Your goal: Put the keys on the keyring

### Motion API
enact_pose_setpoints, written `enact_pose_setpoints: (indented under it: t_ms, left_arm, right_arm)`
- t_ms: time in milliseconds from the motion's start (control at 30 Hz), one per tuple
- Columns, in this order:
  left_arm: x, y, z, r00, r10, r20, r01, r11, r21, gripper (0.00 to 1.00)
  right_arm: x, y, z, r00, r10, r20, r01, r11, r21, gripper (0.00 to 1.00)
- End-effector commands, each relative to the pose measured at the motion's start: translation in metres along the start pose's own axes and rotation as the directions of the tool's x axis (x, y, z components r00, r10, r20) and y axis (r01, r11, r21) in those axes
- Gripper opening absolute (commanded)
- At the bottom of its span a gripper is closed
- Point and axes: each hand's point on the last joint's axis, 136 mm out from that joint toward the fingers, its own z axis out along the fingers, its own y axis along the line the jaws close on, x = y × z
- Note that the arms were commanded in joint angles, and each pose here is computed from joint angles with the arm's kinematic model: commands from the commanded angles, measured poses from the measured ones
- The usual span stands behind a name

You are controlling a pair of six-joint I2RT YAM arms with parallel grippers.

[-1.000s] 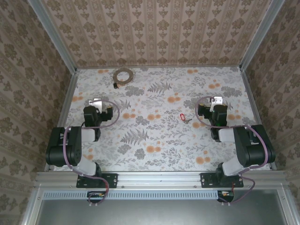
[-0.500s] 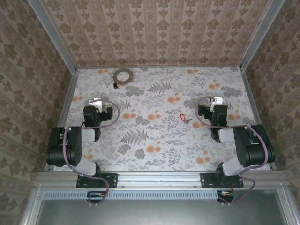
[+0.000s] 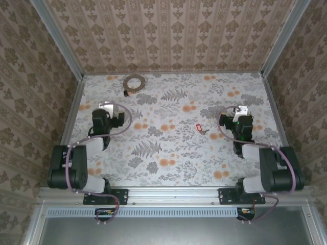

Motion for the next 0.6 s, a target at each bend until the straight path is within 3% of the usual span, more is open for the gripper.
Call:
enact_pose_setpoints:
  t_ms: [0, 133, 167, 200, 233, 300, 400, 567]
  left_arm:
    - [-0.041, 0.002, -0.019, 0.998, -0.064, -0.003, 0.064, 0.998, -0.017, 1.00]
    - [-0.073, 0.007, -0.016, 0.975, -0.204, -0.089, 0.201, 0.979, -0.036, 1.00]
    - [-0.069, 0.029, -0.012, 0.942, -0.319, -0.106, 0.298, 0.939, -0.174, 1.00]
    - [-0.063, 0.052, -0.014, 0.883, -0.453, -0.125, 0.396, 0.860, -0.320, 1.00]
    - [-0.067, 0.064, -0.011, 0.865, -0.483, -0.136, 0.414, 0.840, -0.350, 1.00]
    - [-0.087, 0.052, 0.015, 0.876, -0.444, -0.188, 0.415, 0.893, -0.176, 1.00]
    - [-0.112, 0.033, 0.045, 0.883, -0.415, -0.220, 0.412, 0.909, -0.065, 1.00]
    - [-0.104, -0.004, 0.103, 0.872, -0.321, -0.370, 0.331, 0.943, -0.039, 1.00]
  right_arm:
    - [-0.034, 0.008, -0.020, 0.999, 0.049, 0.008, -0.048, 0.998, -0.048, 1.00]
    - [-0.057, 0.009, -0.041, 0.998, 0.067, 0.016, -0.066, 0.996, -0.054, 1.00]
    - [-0.062, 0.011, -0.046, 0.997, 0.068, 0.031, -0.066, 0.996, -0.065, 1.00]
    - [-0.069, 0.013, -0.051, 0.996, 0.076, 0.048, -0.073, 0.994, -0.079, 1.00]
    - [-0.075, 0.015, -0.055, 0.995, 0.090, 0.054, -0.085, 0.992, -0.094, 1.00]
    - [-0.088, 0.032, -0.062, 0.997, 0.080, 0.018, -0.076, 0.983, -0.170, 1.00]
    - [-0.100, 0.052, -0.067, 0.997, 0.023, -0.067, -0.036, 0.981, -0.193, 1.00]
    - [-0.093, 0.053, -0.058, 0.953, 0.222, -0.206, -0.249, 0.962, -0.117, 1.00]
